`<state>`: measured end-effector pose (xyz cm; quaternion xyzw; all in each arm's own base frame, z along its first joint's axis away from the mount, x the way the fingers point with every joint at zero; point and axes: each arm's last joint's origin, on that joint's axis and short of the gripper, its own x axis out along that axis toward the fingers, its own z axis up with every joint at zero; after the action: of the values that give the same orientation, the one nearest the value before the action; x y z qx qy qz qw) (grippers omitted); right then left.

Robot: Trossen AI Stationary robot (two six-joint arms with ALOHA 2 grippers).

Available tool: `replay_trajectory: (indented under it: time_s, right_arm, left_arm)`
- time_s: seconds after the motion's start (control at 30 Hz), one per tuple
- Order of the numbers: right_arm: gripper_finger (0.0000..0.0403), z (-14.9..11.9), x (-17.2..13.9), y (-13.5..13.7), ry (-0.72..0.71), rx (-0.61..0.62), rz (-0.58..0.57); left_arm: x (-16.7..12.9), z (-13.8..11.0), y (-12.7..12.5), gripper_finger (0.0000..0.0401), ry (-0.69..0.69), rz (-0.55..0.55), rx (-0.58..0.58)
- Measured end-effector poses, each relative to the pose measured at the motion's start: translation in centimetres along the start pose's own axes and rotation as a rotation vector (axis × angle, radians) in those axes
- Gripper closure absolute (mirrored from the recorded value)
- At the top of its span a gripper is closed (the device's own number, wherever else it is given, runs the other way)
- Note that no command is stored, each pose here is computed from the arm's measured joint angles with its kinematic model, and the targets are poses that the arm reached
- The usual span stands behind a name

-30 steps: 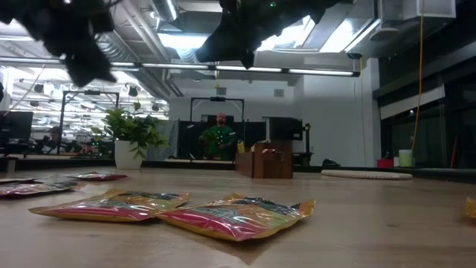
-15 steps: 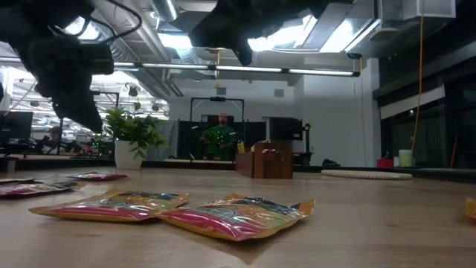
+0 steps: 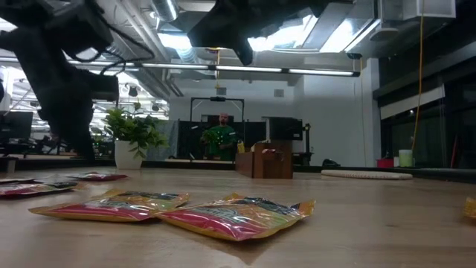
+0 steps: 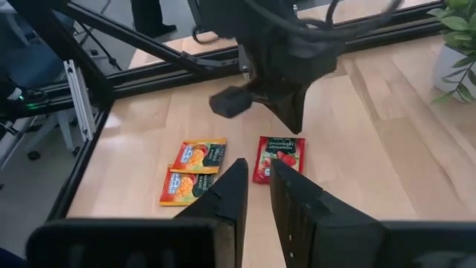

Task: Pick & Place Tea
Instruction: Put the red tea bag into the middle section of the wooden organizer

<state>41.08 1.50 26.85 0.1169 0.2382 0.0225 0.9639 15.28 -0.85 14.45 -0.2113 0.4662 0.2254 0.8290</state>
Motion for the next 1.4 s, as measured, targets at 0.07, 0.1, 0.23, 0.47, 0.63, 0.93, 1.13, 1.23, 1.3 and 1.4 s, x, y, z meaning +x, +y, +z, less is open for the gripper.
replay_trajectory:
  time_s: [0.07, 0.1, 0.23, 0.47, 0.63, 0.93, 1.13, 1.23, 1.3, 1.4]
  right_arm:
    - [0.0342, 0.0, 0.0, 0.0, -0.003, 0.016, 0.000]
    - [0.0342, 0.0, 0.0, 0.0, -0.004, 0.025, 0.000]
    - [0.0342, 0.0, 0.0, 0.0, -0.004, 0.029, -0.001]
    - [0.0342, 0.0, 0.0, 0.0, -0.004, 0.031, -0.001]
    - [0.0342, 0.0, 0.0, 0.0, -0.004, 0.054, -0.001]
    - [0.0342, 0.0, 0.0, 0.0, -0.003, 0.053, 0.000]
    - [0.0342, -0.1, 0.0, -0.1, 0.008, 0.049, -0.005]
    - [0.0342, -0.1, 0.0, -0.2, 0.007, 0.049, -0.008]
    - [0.0342, 0.0, 0.0, -0.2, 0.002, 0.048, -0.027]
    - [0.0342, 0.0, 0.0, -0.2, 0.000, 0.047, -0.037]
  left_arm:
    - [0.4, 0.1, 0.2, 0.0395, 0.020, 0.023, -0.010]
    - [0.6, 0.1, 0.3, 0.0397, 0.027, 0.032, -0.015]
    - [1.2, 0.6, 0.1, 0.0399, 0.031, -0.007, -0.002]
    - [1.8, 1.0, 0.2, 0.0399, 0.026, -0.014, -0.010]
    - [2.0, 1.0, 0.2, 0.0400, 0.048, -0.022, -0.012]
    - [1.3, 0.0, -1.3, 0.0399, 0.084, -0.124, -0.059]
    - [0.8, -1.1, -2.7, 0.0400, 0.101, -0.166, -0.069]
    - [0.7, -1.4, -3.0, 0.0399, 0.096, -0.163, -0.082]
    - [0.6, -1.7, -3.0, 0.0400, 0.108, -0.156, -0.095]
    - [0.5, -2.0, -3.0, 0.0399, 0.130, -0.138, -0.100]
